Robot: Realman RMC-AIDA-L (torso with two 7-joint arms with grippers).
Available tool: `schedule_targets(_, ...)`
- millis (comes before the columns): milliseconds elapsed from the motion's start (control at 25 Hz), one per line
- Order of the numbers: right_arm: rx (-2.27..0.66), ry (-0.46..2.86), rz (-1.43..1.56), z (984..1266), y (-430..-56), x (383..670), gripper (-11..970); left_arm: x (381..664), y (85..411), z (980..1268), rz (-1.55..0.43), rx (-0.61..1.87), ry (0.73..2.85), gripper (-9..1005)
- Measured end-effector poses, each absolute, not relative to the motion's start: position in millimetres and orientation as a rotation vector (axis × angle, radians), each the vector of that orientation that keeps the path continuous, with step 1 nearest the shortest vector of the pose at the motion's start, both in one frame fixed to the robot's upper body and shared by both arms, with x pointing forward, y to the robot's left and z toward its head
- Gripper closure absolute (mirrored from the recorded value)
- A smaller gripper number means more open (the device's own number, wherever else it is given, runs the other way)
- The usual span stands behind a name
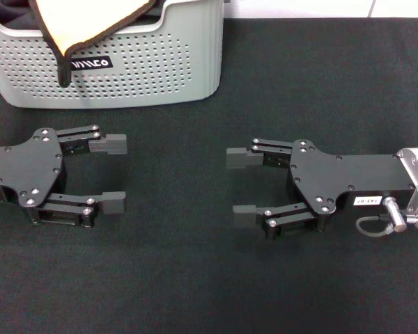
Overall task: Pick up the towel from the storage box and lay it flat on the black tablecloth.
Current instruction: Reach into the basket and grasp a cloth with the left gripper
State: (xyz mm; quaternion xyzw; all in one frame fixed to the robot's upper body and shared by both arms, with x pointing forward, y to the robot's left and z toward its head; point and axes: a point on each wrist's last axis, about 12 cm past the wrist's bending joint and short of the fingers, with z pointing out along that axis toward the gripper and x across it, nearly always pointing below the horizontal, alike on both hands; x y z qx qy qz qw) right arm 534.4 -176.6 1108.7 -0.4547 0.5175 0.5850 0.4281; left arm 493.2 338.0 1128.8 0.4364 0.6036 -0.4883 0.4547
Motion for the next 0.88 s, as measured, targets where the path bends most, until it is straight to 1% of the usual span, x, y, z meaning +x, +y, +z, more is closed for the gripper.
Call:
schedule_targets(600,-1.113,1.291,1.433,1105.3,-180.6,533.1,98,493.3,339.4,1129.5,-1.194,1.063,1.484,107)
schedule_targets(720,-1.047,1.315,1.337,1098.4,-187.9,536.4,100,503.3,345.4,1142.8,-1.136,0.975,1.433,107)
schedule_targets(800,-0.993,1.330,1.269,1093.3,-193.6,537.7,101,513.3,349.1,1160.2,-1.095,0.922,1.402,107)
schedule_targets(880,-0.962,1.330,1.235,1090.1,-198.1,536.2,102,524.2,349.5,1183.1,-1.047,0.923,1.400,108)
